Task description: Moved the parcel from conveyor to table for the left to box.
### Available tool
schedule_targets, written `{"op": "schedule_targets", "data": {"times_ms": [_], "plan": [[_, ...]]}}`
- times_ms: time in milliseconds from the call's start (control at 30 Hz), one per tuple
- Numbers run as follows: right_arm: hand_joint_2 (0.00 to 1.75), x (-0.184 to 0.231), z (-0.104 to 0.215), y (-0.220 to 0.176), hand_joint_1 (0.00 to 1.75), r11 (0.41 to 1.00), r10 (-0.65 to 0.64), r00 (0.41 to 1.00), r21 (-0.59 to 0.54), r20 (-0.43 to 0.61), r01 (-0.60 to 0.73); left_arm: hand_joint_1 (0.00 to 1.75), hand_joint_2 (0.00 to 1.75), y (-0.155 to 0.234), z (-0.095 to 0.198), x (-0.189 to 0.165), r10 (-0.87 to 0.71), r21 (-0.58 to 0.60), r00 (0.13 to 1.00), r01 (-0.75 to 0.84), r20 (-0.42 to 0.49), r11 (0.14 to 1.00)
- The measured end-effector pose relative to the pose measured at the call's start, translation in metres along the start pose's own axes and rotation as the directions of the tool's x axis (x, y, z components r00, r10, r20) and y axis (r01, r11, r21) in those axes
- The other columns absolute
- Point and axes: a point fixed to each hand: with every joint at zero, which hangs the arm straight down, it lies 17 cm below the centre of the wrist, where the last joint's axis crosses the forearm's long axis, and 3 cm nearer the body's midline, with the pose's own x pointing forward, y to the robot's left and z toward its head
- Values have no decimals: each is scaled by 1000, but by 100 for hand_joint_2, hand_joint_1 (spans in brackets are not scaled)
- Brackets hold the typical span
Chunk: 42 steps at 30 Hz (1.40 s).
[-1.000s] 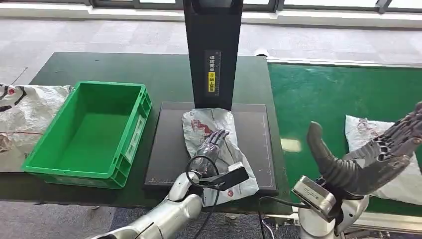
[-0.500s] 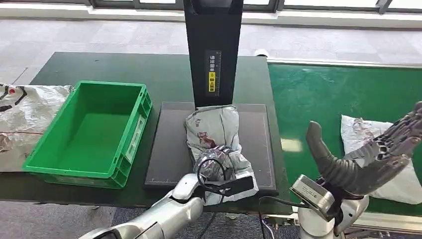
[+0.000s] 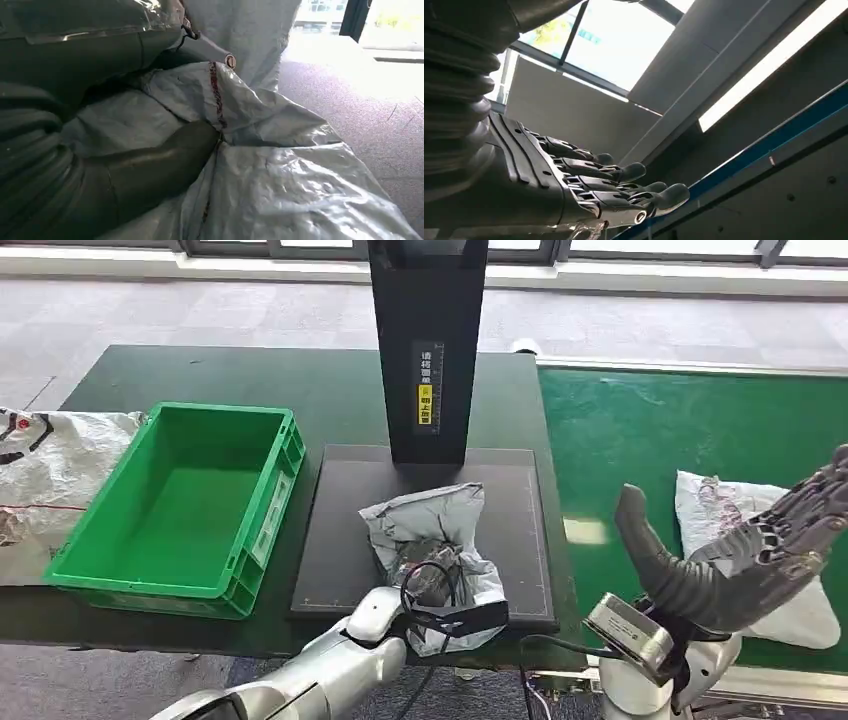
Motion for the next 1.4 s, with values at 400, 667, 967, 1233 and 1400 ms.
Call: {"op": "schedule_targets", "data": {"times_ms": [400,667,967,1233,1400], "plan": [[175,-2,4,0,0,1000,5,1000,10,-6,-5,175,175,86,-3,3,-330,364,943,319,-34,875],[175,-6,5,-6,0,1000,20,1000,5,-23,-20,175,175,250,15,-27,-241,690,959,277,-151,668],[175,-7,7,-8,0,1000,30,999,11,-21,-29,175,175,328,64,-86,-110,806,957,285,-268,519],[175,-6,8,-7,0,999,35,999,17,-15,-35,175,175,351,102,-175,17,810,921,333,-389,483],[175,-7,11,-7,0,999,38,999,24,-18,-38,175,175,353,130,-242,110,790,869,376,-482,484]]}}
